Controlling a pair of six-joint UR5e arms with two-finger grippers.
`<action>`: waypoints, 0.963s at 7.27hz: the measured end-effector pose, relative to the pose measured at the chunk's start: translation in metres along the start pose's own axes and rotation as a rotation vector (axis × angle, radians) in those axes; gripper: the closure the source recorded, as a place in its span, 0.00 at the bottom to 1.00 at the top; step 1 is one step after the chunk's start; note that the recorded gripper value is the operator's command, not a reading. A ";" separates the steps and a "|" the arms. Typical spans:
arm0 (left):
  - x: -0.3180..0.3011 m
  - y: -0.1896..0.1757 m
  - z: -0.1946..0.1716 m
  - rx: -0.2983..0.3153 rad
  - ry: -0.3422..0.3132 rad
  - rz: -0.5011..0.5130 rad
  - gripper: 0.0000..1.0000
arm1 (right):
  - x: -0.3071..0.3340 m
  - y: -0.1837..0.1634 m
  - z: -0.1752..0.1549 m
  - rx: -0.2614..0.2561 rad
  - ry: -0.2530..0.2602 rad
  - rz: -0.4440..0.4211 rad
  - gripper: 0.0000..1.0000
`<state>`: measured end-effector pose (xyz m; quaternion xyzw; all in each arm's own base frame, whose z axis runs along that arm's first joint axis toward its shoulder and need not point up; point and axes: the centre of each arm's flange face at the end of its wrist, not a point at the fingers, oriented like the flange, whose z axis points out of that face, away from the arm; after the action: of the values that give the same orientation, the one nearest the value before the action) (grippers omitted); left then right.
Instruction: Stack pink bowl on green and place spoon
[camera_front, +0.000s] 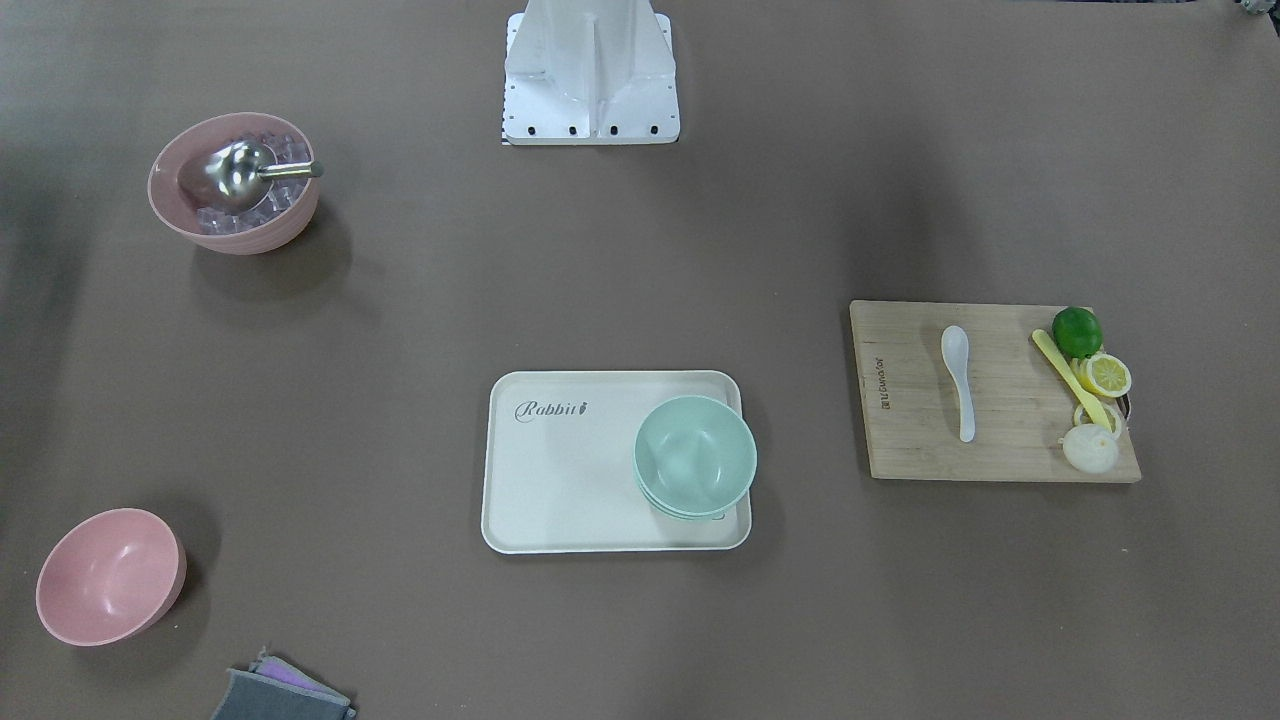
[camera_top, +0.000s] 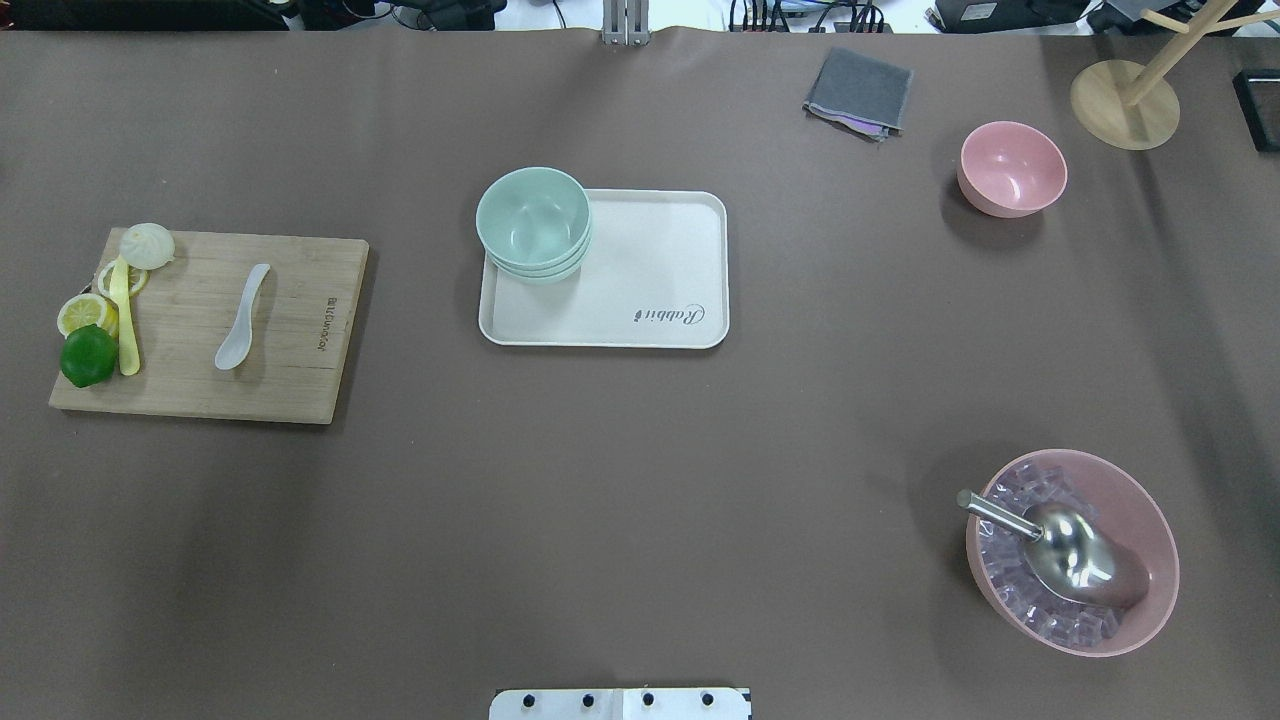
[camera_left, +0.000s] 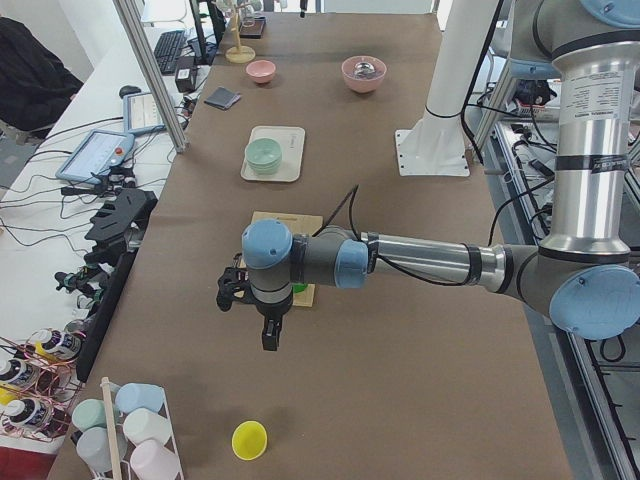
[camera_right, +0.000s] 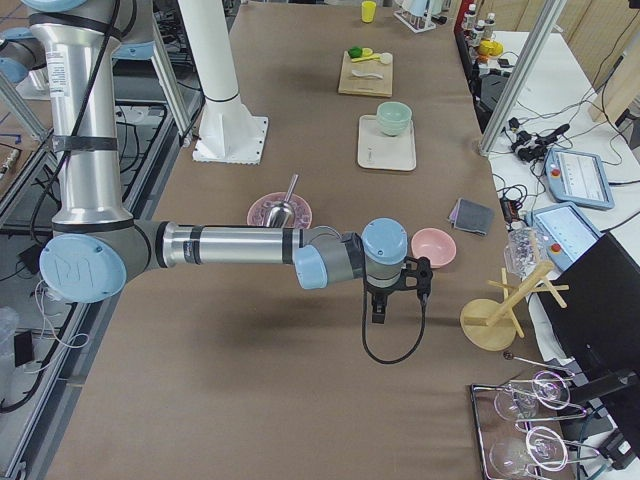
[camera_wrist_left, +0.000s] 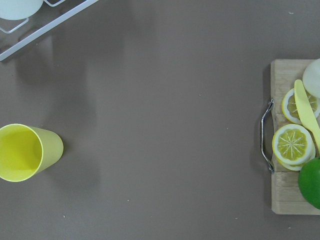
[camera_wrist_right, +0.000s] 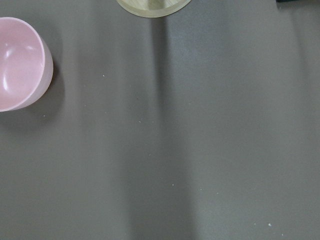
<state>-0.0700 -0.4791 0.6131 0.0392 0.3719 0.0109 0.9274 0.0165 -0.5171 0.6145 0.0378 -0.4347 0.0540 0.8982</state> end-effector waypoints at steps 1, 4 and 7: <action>0.000 0.000 0.000 0.001 0.000 0.001 0.02 | 0.000 0.000 0.000 0.000 0.000 0.000 0.00; -0.001 0.000 0.001 -0.002 -0.002 -0.001 0.02 | -0.003 0.000 -0.002 0.004 -0.003 -0.006 0.00; -0.001 -0.002 0.002 -0.001 -0.002 0.005 0.02 | -0.008 -0.002 -0.006 0.014 -0.008 -0.018 0.00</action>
<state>-0.0694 -0.4814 0.6148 0.0394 0.3707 0.0131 0.9278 0.0161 -0.5191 0.6043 0.0479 -0.4375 0.0490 0.8966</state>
